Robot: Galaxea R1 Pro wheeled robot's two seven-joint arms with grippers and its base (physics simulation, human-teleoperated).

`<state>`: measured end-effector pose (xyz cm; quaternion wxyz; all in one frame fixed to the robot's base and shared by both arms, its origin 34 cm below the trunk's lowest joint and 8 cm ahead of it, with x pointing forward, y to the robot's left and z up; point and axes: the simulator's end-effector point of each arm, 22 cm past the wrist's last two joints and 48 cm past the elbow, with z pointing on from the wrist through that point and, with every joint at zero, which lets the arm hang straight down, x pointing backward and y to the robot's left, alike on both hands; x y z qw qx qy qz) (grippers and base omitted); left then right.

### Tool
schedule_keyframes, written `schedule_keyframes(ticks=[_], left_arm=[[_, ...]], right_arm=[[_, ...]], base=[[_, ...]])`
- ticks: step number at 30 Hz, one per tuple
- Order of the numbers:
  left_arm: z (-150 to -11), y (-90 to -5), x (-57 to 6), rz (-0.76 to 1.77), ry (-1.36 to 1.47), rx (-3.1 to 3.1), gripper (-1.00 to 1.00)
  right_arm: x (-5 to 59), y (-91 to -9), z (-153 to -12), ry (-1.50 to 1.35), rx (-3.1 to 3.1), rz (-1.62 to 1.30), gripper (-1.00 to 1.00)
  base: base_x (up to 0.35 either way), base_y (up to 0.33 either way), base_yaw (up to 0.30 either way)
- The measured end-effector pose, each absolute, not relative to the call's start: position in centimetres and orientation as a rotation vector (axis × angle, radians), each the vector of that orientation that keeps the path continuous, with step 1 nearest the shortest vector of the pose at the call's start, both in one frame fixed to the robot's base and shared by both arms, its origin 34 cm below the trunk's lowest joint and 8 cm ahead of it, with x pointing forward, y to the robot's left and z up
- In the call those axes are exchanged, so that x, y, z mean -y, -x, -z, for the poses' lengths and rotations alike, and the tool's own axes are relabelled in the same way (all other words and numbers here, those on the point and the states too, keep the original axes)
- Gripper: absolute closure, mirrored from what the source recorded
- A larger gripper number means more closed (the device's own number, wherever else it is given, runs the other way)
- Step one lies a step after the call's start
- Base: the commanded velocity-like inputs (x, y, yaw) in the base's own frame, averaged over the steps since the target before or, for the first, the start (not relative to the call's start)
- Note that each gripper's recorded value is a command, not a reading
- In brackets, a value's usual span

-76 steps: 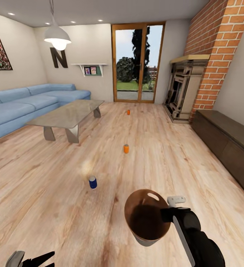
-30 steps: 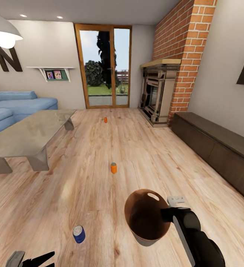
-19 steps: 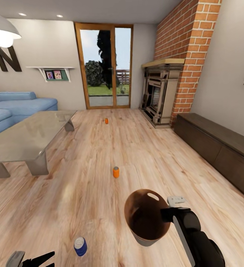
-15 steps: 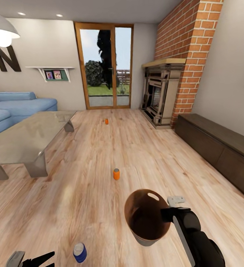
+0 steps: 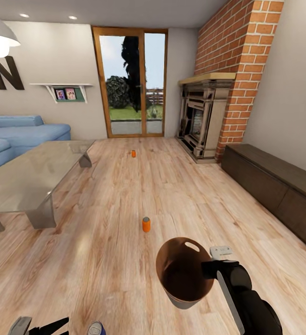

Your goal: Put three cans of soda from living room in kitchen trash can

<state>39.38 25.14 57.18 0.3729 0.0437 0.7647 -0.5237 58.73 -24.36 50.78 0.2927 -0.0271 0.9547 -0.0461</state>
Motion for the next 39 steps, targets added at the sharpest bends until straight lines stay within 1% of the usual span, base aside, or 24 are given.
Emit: schedule_keyframes(ticks=[6, 7, 8, 10, 12, 14, 19, 22, 27, 39], left_arm=[[-55.1, -39.0, -25.0, 1.314, -0.103, -1.971, -1.00], [-52.2, -40.8, -26.4, 1.130, -0.040, -2.052, -1.00], [-51.0, -41.6, -27.3, 1.045, -0.007, -2.089, -1.00], [-45.9, -44.7, -29.9, 0.682, 0.093, -2.250, -1.00], [-43.2, -48.4, -28.5, 0.397, 0.082, -2.303, -1.00], [-42.0, -50.8, -27.1, 0.307, 0.106, -2.307, -1.00], [-39.2, -54.9, -26.0, 0.270, 0.156, -2.342, -1.00], [-38.2, -56.8, -26.6, 0.214, 0.182, -2.318, -1.00], [-37.8, -58.2, -28.3, 0.108, 0.231, -2.298, -1.00], [-37.6, -58.6, -29.5, 0.055, 0.253, -2.291, -1.00]], right_arm=[[24.4, -58.7, -50.8, 0.072, -2.544, 0.123, 1.00], [24.4, -58.7, -50.8, 0.072, -2.544, 0.122, 1.00], [24.4, -58.7, -50.8, 0.072, -2.544, 0.123, 1.00], [24.4, -58.7, -50.8, 0.072, -2.544, 0.124, 1.00], [24.4, -58.7, -50.8, 0.071, -2.544, 0.124, 1.00], [24.5, -58.7, -50.8, 0.072, -2.544, 0.127, 1.00], [24.5, -58.4, -50.1, 0.073, -2.563, 0.128, 1.00], [24.5, -58.1, -49.5, 0.077, -2.578, 0.131, 1.00], [24.5, -58.0, -49.1, 0.079, -2.586, 0.131, 1.00], [24.5, -57.9, -49.0, 0.080, -2.591, 0.132, 1.00]], base=[[0.014, 0.000, 0.000], [0.003, 0.000, 0.000], [0.002, 0.000, 0.000], [0.000, 0.000, 0.000], [0.000, 0.000, 0.000], [0.000, 0.000, 0.000], [0.000, 0.000, 0.000], [0.000, 0.000, 0.000], [0.000, 0.000, 0.000], [0.000, 0.000, 0.000]])
